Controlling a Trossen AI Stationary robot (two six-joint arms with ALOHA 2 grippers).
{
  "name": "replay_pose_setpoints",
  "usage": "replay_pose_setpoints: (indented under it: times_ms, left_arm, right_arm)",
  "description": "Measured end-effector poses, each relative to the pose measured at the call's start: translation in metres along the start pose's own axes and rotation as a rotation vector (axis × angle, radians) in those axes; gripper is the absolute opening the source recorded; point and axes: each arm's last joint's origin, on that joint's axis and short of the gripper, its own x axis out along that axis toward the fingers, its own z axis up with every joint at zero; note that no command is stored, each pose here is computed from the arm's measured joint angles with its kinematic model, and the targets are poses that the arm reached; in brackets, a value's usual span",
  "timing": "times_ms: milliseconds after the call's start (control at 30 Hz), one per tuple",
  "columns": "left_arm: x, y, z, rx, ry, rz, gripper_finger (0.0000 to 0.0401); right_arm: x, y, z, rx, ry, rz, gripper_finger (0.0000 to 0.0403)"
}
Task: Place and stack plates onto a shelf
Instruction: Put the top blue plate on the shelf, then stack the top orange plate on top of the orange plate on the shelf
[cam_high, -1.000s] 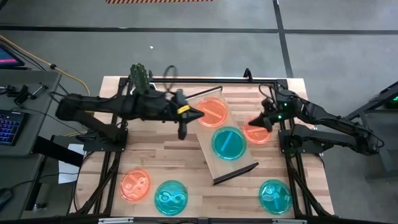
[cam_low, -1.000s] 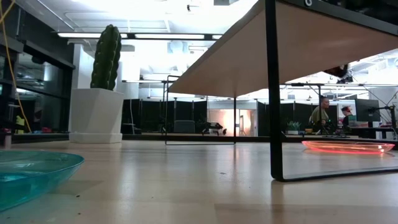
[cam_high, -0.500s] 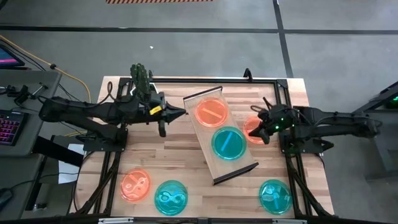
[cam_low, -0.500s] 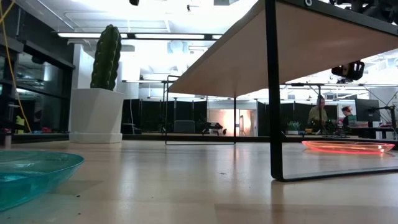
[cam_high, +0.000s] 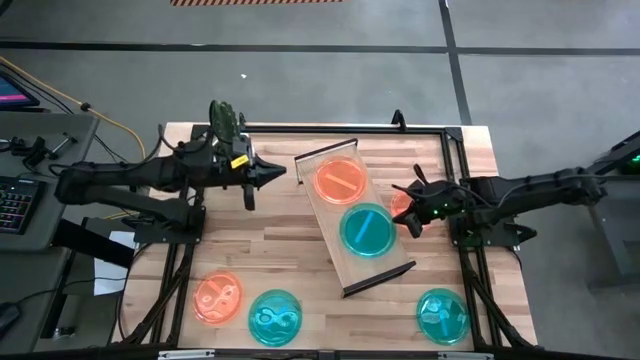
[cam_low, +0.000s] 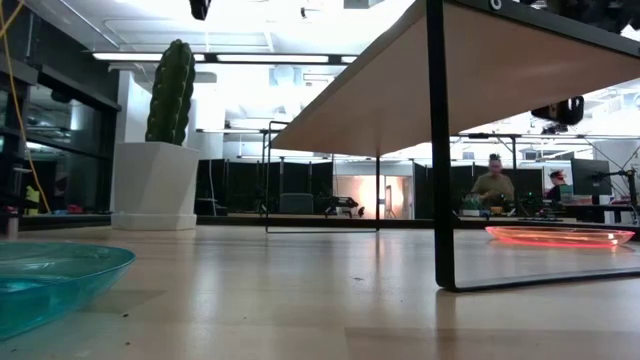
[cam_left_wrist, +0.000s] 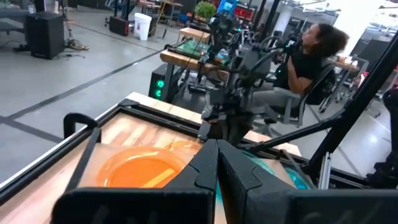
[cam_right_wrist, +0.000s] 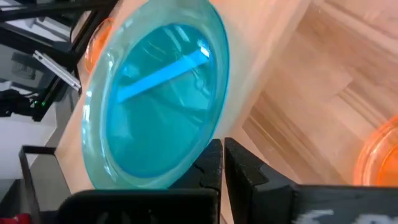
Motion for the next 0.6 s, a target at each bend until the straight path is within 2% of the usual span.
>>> replay_pose_setpoints:
  times_ms: [233, 533, 600]
  left_arm:
    - [-0.002, 0.006, 0.000, 0.000, 0.016, 0.031, 0.0000]
    - [-0.002, 0.007, -0.001, -0.007, 0.027, 0.038, 0.0000]
    - [-0.002, 0.007, -0.001, -0.009, 0.023, 0.036, 0.0000]
  right_arm:
    - [-0.006, 0.013, 0.011, -0.025, 0.013, -0.032, 0.0000]
    - [0.004, 0.010, 0.009, -0.030, 0.078, -0.111, 0.0000]
    - [0.001, 0.006, 0.007, -0.047, 0.105, -0.162, 0.0000]
